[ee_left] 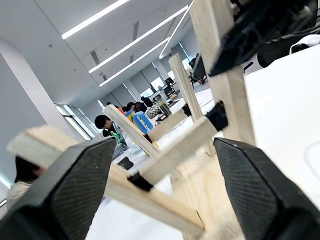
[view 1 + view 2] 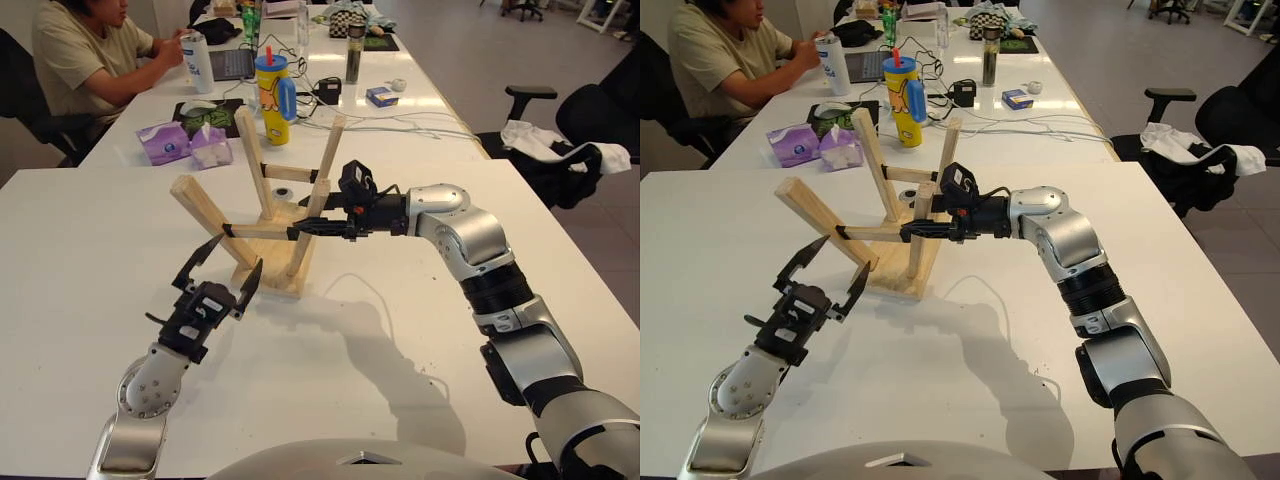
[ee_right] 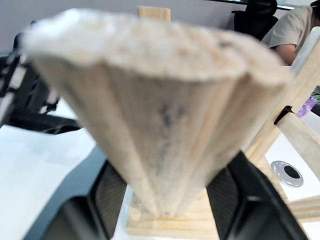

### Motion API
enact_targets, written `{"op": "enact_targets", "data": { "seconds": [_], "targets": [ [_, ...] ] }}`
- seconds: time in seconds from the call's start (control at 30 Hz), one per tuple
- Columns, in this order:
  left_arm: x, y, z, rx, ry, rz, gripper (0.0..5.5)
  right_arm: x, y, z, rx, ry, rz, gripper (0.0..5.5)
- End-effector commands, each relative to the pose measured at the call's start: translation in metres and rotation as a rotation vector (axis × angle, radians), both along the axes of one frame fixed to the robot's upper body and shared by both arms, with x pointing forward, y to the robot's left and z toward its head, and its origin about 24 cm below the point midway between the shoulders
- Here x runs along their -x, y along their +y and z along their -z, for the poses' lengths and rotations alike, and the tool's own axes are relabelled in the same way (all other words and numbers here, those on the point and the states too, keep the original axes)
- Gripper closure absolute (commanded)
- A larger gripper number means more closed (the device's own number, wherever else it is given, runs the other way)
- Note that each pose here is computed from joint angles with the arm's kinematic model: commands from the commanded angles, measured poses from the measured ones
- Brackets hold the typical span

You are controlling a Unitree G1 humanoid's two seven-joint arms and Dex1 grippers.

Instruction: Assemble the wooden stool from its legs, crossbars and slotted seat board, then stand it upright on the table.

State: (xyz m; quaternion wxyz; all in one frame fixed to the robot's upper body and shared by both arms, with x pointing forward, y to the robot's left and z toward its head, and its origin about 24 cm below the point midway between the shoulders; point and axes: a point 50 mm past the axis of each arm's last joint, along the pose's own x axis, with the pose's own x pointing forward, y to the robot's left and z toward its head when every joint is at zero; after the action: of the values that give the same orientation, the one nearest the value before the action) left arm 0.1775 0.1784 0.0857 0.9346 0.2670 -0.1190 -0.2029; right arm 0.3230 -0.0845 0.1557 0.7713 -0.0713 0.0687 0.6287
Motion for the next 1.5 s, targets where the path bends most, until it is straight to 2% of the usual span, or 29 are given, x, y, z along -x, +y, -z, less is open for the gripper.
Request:
{"op": "enact_targets", "data": {
  "seconds": [0.03,0.17,0.2,0.37,0.5,0.57,0.73,0.93,1.13,1.33,1.43,1.5],
  "targets": [
    [-0.015,0.001,0.023,0.088,0.165,-0.004,1.86,0.004,-0.004,0.024,0.029,0.097,0.021,3.44],
    [-0.031,-0.007,0.039,0.215,0.302,-0.007,1.86,0.005,0.000,0.022,0.017,0.083,0.006,3.44],
    [-0.032,-0.009,0.044,0.238,0.349,-0.007,1.86,0.005,0.001,0.021,0.016,0.078,0.010,3.07],
    [-0.035,-0.013,0.056,0.327,0.443,-0.051,1.86,0.006,0.000,0.015,-0.004,0.077,0.022,2.36],
    [-0.036,-0.016,0.062,0.313,0.484,-0.053,1.86,0.008,-0.009,0.019,0.012,0.065,0.066,1.76],
    [-0.035,-0.018,0.067,0.301,0.511,-0.042,1.86,0.011,-0.018,0.025,0.020,0.081,0.092,1.73],
    [-0.031,-0.017,0.082,0.247,0.605,-0.074,1.86,0.011,-0.051,0.033,-0.039,0.119,0.250,2.43],
    [-0.024,-0.014,0.095,0.206,0.672,-0.109,1.86,0.002,-0.064,-0.010,-0.317,0.059,0.368,3.45],
    [-0.021,-0.013,0.102,0.172,0.704,-0.104,1.86,0.015,-0.037,-0.077,-0.556,-0.021,0.239,4.36],
    [-0.023,-0.011,0.110,0.131,0.720,-0.118,1.86,0.021,-0.019,-0.147,-0.868,-0.127,0.212,4.40],
    [-0.024,-0.008,0.112,0.131,0.728,-0.130,1.86,0.024,-0.010,-0.153,-0.958,-0.107,0.216,4.40],
    [-0.025,-0.007,0.112,0.127,0.727,-0.131,1.86,0.025,0.012,-0.130,-0.937,0.023,0.202,4.40]
  ]
}}
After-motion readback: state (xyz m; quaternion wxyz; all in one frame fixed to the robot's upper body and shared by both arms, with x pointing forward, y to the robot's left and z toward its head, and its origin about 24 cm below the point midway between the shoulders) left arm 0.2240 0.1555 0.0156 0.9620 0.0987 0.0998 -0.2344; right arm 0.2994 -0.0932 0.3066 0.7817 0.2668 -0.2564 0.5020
